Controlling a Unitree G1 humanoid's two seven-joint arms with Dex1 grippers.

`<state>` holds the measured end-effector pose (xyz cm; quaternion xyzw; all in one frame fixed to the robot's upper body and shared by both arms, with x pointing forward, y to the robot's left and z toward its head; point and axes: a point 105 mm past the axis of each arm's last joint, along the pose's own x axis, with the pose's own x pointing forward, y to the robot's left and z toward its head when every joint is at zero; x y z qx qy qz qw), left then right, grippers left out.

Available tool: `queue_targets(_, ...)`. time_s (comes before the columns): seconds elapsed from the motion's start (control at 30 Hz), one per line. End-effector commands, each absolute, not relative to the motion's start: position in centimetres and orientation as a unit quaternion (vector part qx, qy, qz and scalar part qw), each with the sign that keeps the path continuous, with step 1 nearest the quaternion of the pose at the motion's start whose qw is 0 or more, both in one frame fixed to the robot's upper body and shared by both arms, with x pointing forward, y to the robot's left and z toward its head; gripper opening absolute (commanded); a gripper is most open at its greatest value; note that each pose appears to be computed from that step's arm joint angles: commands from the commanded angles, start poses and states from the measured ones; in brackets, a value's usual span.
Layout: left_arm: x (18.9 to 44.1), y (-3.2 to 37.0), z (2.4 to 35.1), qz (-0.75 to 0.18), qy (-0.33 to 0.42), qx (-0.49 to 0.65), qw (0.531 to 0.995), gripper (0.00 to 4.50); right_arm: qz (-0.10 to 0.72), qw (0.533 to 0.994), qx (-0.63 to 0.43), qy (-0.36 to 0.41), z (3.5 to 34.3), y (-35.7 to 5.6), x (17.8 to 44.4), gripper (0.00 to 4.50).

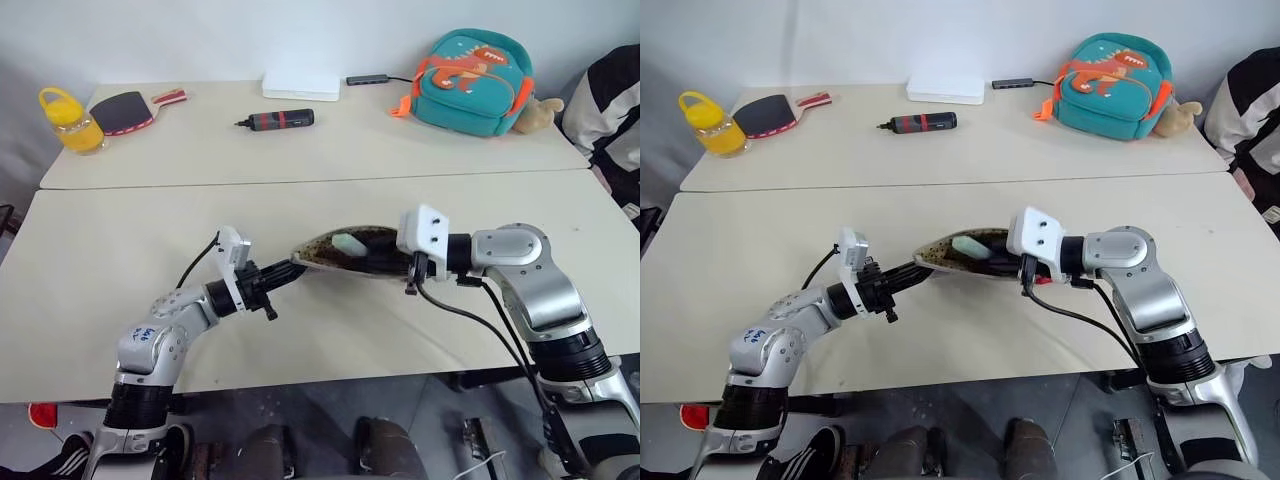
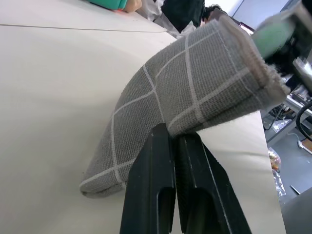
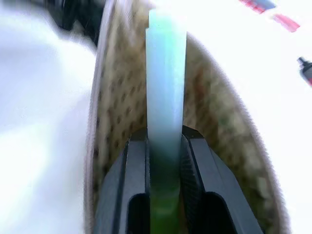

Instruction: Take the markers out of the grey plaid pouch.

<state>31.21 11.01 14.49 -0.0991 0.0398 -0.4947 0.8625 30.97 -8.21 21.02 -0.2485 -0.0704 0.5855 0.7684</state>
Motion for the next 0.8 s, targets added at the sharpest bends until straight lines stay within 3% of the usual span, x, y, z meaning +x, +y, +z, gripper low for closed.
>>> queue_targets(0.03,32.4,13.3,16.7,-0.467,-0.004,-0.043,0.883,0.0,0.595,0.763,-0.214,-0.137,25.2,-7.6,29.6,0.42)
queue_targets(0.2,33.2,15.7,18.3,-0.439,-0.022,-0.009,0.898,0.0,0.588,0.778,-0.119,-0.186,29.0,-7.6,29.4,0.42)
queue_targets(0.3,34.0,17.7,19.1,-0.394,-0.048,0.025,0.917,0.0,0.569,0.793,-0.121,-0.183,29.4,-8.1,30.1,0.42)
queue_targets(0.43,36.0,22.5,21.7,-0.236,-0.13,0.192,0.944,0.0,0.474,0.823,-0.296,-0.101,25.0,-11.3,34.2,0.42)
queue_targets(0.53,36.0,23.4,22.5,-0.168,-0.169,0.289,0.927,0.0,0.393,0.815,-0.421,-0.066,22.4,-14.2,36.9,0.42)
queue_targets(0.67,35.5,21.9,20.2,-0.172,-0.172,0.366,0.898,0.0,0.345,0.776,-0.525,-0.065,20.0,-15.7,38.8,0.42)
queue_targets(0.8,34.7,21.2,16.8,-0.176,-0.147,0.358,0.905,0.0,0.345,0.741,-0.574,-0.049,16.5,-15.9,39.5,0.42)
